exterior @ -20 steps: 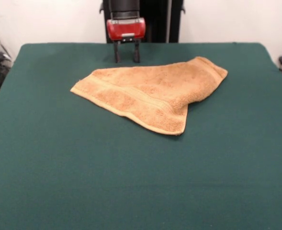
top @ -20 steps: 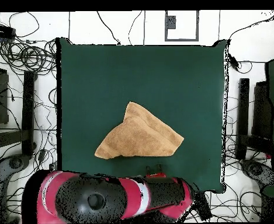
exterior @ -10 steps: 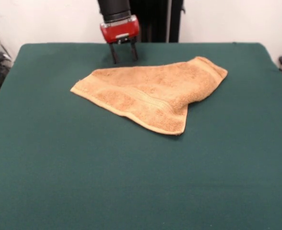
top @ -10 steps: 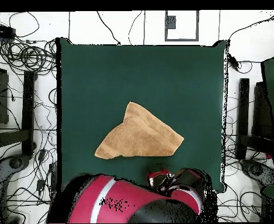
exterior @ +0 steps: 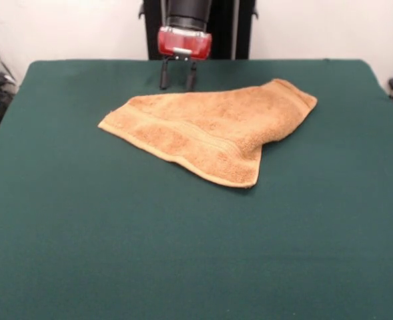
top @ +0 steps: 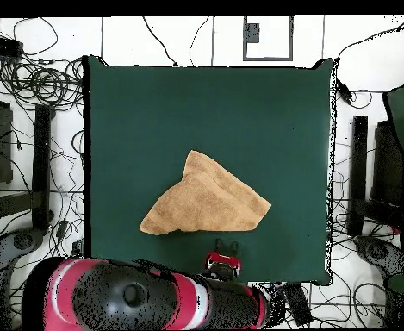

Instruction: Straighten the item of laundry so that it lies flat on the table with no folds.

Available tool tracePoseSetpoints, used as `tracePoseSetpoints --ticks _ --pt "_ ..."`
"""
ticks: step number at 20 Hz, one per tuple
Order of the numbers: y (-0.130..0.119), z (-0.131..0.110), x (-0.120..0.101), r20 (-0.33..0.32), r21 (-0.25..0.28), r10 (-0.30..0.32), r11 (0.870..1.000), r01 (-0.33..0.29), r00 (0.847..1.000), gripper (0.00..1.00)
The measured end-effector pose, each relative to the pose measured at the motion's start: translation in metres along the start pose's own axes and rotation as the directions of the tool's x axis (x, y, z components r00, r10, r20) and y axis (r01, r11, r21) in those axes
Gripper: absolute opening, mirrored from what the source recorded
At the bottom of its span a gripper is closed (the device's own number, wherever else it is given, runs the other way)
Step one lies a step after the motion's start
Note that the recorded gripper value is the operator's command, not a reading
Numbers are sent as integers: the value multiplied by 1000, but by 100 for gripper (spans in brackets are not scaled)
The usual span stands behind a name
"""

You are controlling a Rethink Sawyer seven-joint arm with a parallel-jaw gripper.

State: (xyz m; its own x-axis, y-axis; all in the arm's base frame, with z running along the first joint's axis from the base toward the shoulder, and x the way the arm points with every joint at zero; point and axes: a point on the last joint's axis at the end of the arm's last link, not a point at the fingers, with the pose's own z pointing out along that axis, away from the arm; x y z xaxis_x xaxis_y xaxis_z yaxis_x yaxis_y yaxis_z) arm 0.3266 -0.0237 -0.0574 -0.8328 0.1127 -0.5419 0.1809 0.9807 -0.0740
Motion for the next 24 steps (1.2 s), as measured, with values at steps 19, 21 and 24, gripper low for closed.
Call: tracePoseSetpoints --ticks 19,21,24 --pt "9 89 -57 475 -59 -40 995 77 879 100" --pt "8 92 -63 474 -87 -47 991 99 879 100" --pt "6 97 -71 473 -132 -49 983 126 880 100"
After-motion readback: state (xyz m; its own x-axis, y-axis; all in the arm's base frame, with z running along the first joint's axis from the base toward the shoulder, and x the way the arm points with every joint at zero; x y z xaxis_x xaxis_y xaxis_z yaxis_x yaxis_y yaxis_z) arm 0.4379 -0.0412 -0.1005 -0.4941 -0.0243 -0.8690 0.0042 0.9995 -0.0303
